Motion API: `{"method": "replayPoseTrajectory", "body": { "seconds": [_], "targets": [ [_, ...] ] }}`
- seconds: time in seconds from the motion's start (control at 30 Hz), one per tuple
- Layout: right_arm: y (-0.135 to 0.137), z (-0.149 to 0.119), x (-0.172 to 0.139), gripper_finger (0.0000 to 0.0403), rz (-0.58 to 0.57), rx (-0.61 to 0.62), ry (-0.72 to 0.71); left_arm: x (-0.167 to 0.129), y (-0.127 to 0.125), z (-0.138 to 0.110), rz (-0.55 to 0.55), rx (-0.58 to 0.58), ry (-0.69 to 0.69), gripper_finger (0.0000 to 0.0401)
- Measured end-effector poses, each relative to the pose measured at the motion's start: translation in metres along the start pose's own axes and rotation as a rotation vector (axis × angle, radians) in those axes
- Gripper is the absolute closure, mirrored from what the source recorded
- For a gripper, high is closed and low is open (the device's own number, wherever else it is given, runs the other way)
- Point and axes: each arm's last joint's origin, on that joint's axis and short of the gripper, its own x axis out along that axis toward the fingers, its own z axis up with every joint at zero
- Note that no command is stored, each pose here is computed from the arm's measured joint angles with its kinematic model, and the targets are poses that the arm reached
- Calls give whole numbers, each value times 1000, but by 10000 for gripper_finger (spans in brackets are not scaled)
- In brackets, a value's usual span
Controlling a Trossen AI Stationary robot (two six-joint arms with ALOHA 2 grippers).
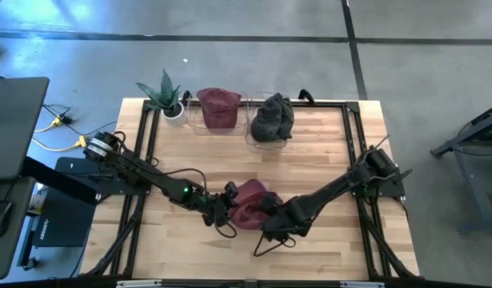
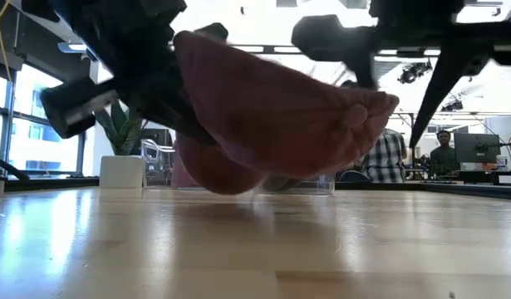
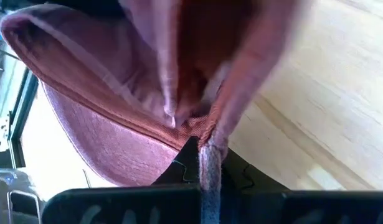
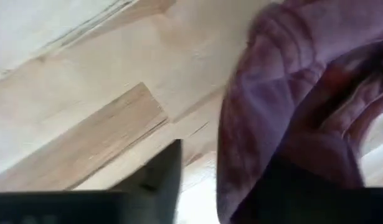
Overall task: Pick & Place hat
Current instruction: Put the red cap into the left transparent bin
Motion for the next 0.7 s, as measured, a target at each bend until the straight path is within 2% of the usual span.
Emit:
{"method": "replayPoseTrajectory", "body": {
  "seconds": [0.17,0.2,0.33,0.43,0.6,0.7],
  "targets": [
    [2,-2,-6,373,57,123,-28,-6,5,-4,-39,-10,0,401],
    [1,-2,-8,387,69,150,-51,-6,5,-4,-50,-14,-14,401],
    [-6,0,-19,381,98,311,-182,-8,12,-3,-94,-49,-99,399],
    [-18,-4,-33,397,164,442,-314,-6,19,-4,-95,-144,-144,383],
    [-36,-13,-50,392,304,637,-494,-6,34,-8,-124,-300,-142,311],
    [-40,-18,-53,399,378,670,-524,-20,50,-2,-149,-350,-142,256]
  ]
}}
